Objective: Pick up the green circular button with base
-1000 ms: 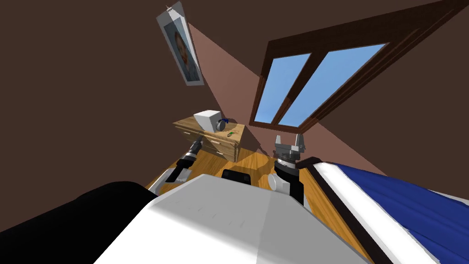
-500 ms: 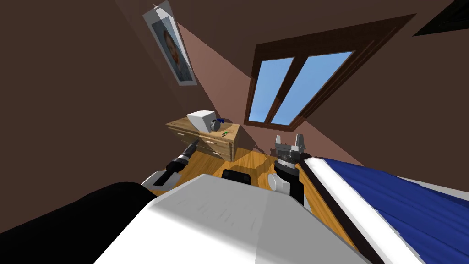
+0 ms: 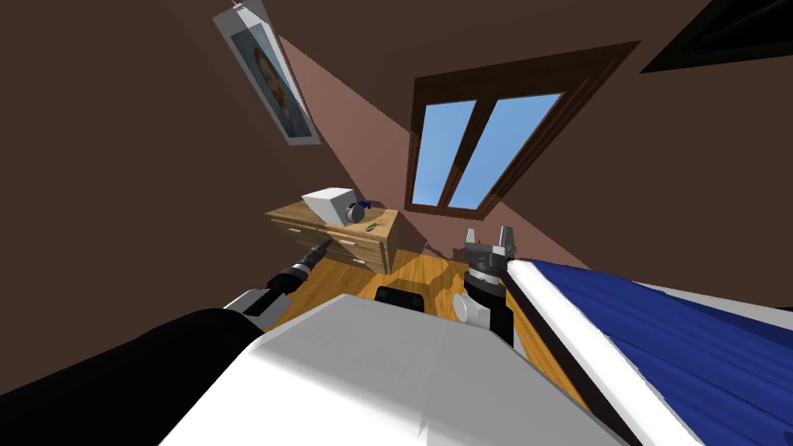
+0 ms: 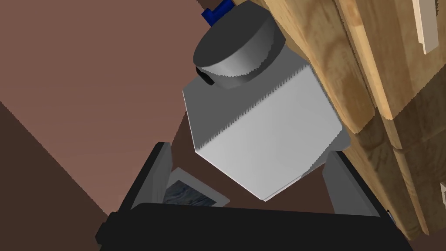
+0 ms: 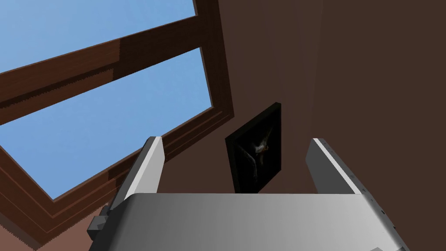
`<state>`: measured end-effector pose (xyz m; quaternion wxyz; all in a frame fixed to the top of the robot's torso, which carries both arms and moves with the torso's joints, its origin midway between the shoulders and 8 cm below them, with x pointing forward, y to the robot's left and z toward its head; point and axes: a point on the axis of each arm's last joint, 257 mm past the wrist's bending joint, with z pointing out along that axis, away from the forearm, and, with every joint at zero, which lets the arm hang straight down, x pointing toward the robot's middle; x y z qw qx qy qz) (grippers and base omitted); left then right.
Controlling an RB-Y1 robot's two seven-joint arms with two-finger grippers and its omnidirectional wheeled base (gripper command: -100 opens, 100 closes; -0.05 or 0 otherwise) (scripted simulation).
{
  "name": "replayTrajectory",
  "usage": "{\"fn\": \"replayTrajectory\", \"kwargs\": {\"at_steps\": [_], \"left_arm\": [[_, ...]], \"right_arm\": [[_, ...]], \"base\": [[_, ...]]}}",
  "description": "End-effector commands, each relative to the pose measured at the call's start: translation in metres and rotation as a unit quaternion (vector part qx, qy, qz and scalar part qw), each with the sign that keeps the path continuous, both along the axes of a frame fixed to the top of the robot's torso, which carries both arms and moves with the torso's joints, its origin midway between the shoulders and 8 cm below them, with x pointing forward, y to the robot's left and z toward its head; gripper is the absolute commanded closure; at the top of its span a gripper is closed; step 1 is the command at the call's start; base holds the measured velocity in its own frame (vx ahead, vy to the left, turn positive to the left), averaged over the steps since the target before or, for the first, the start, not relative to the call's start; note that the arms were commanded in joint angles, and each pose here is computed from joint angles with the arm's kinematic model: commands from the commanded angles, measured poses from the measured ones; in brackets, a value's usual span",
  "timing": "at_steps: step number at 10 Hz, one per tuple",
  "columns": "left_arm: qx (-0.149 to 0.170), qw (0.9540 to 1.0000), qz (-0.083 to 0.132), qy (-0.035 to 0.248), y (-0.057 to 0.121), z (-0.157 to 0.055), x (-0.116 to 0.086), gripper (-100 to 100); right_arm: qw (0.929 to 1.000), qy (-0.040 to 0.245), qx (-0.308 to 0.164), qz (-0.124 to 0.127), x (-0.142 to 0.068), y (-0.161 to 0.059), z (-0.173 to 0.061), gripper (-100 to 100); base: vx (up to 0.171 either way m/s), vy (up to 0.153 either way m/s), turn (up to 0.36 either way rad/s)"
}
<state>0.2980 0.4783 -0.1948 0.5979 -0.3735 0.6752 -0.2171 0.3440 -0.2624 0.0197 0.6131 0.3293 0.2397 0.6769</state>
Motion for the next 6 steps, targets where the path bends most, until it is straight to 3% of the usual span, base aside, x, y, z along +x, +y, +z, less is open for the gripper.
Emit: {"fn": "replayTrajectory", "kwargs": {"at_steps": [1,3,4,6], "left_arm": [[0.011,0.9999,-0.002,0.013,0.005,-0.003,-0.001,-100],[0.039,0.9976,0.002,0.058,0.026,-0.015,-0.016,-100],[0.043,0.9973,-0.002,0.059,0.025,-0.014,-0.014,-100],[0.07,0.9923,-0.001,0.102,0.043,-0.025,-0.028,-100]], "right_arm": [[1.0,0.0,0.0,0.0,0.0,0.0,0.0,0],[1.0,0.0,0.0,0.0,0.0,0.0,0.0,0],[1.0,0.0,0.0,0.0,0.0,0.0,0.0,0],[1.0,0.0,0.0,0.0,0.0,0.0,0.0,0]], "base": [[0.039,-0.053,-0.047],[0.052,-0.085,-0.169],[0.063,-0.078,-0.04],[0.076,-0.07,-0.21]]}}
